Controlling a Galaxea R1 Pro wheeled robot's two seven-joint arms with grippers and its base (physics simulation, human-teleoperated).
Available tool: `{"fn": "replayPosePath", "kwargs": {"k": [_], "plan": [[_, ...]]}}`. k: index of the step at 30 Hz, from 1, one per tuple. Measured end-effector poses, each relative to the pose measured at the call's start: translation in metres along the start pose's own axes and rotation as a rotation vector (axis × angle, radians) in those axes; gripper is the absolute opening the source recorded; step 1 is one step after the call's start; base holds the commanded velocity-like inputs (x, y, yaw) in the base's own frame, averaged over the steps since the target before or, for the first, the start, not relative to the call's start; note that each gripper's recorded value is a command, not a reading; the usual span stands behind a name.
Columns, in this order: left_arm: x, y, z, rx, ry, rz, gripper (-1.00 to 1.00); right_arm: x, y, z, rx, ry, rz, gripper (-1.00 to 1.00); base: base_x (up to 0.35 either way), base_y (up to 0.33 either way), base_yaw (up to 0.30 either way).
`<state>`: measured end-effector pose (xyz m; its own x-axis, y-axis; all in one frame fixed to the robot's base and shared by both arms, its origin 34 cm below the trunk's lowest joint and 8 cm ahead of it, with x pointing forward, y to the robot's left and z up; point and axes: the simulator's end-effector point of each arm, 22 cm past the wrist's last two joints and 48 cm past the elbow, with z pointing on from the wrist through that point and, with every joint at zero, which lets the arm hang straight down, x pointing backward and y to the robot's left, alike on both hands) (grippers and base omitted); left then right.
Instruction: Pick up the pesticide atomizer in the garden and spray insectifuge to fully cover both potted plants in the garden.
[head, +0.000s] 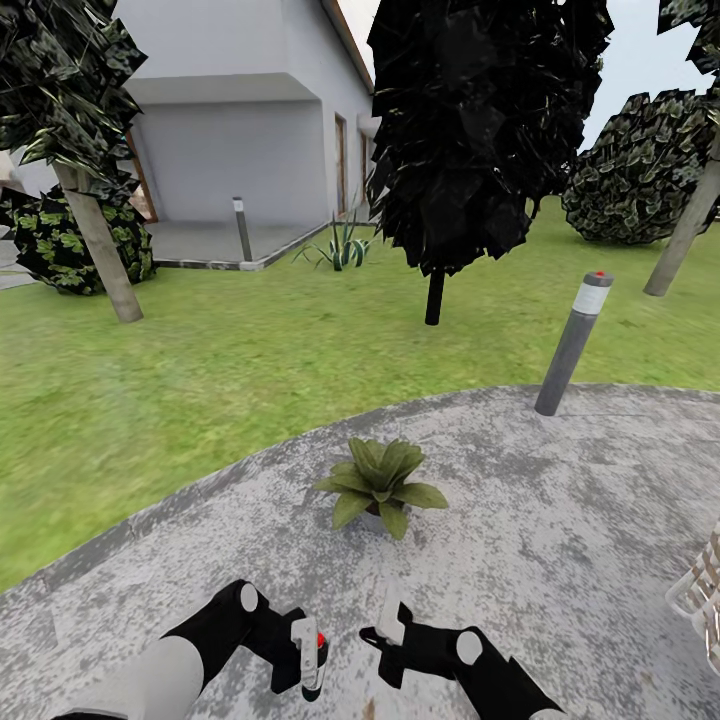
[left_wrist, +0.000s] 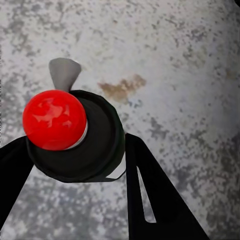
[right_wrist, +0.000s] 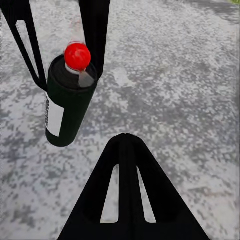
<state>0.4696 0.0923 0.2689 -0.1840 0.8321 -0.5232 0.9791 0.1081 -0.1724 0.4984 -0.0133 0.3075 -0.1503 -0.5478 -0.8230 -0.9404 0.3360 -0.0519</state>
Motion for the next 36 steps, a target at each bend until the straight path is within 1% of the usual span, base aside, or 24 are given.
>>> {"fn": "replayPosePath", "kwargs": {"k": [3,4,6,10,15,17,19,23,24,25,26,36], "plan": [[0.001,0.003,0.0,-0.018,-0.001,-0.003,-1.0,-0.008,0.002,0.004,-0.004,-0.014,-0.002,-1.0,0.0,0.0,0.0],[0.0,0.008,0.0,-0.041,-0.012,-0.009,-1.0,-0.013,0.004,0.007,-0.007,-0.022,-0.002,-1.0,0.0,0.0,0.0],[-0.002,0.009,0.0,-0.046,-0.02,-0.013,-1.0,-0.015,0.003,0.007,-0.007,-0.024,-0.004,-1.0,0.0,0.0,0.0],[-0.007,0.009,0.001,-0.047,-0.03,-0.012,-1.0,-0.015,0.003,0.007,-0.007,-0.025,-0.005,-1.0,0.0,0.0,0.0],[-0.015,0.009,0.002,-0.046,-0.056,0.002,-1.0,-0.015,0.003,0.007,-0.006,-0.025,-0.005,-1.0,0.0,0.0,0.0],[-0.022,0.009,0.002,-0.048,-0.087,-0.008,-1.0,-0.015,0.003,0.007,-0.006,-0.025,-0.005,-1.0,0.0,0.0,0.0],[-0.027,0.009,0.002,-0.049,-0.107,-0.017,-1.0,-0.015,0.003,0.007,-0.007,-0.025,-0.005,-1.0,0.0,0.0,0.0],[-0.032,0.008,0.003,-0.045,-0.121,-0.02,-1.0,-0.015,0.003,0.007,-0.007,-0.025,-0.005,-1.0,0.0,0.0,0.0],[-0.033,0.007,0.003,-0.043,-0.123,-0.019,-1.0,-0.015,0.003,0.007,-0.006,-0.025,-0.005,-1.0,0.0,0.0,0.0],[-0.037,0.006,0.003,-0.041,-0.137,-0.001,-1.0,-0.015,0.003,0.007,-0.006,-0.025,-0.005,-1.0,0.0,0.0,0.0],[-0.037,0.006,0.004,-0.04,-0.14,0.003,-1.0,-0.015,0.003,0.007,-0.006,-0.025,-0.005,-1.0,0.0,0.0,0.0],[-0.046,-0.002,0.009,-0.02,-0.154,0.014,-1.0,-0.015,0.003,0.007,-0.006,-0.025,-0.005,-1.0,0.0,0.0,0.0]]}}
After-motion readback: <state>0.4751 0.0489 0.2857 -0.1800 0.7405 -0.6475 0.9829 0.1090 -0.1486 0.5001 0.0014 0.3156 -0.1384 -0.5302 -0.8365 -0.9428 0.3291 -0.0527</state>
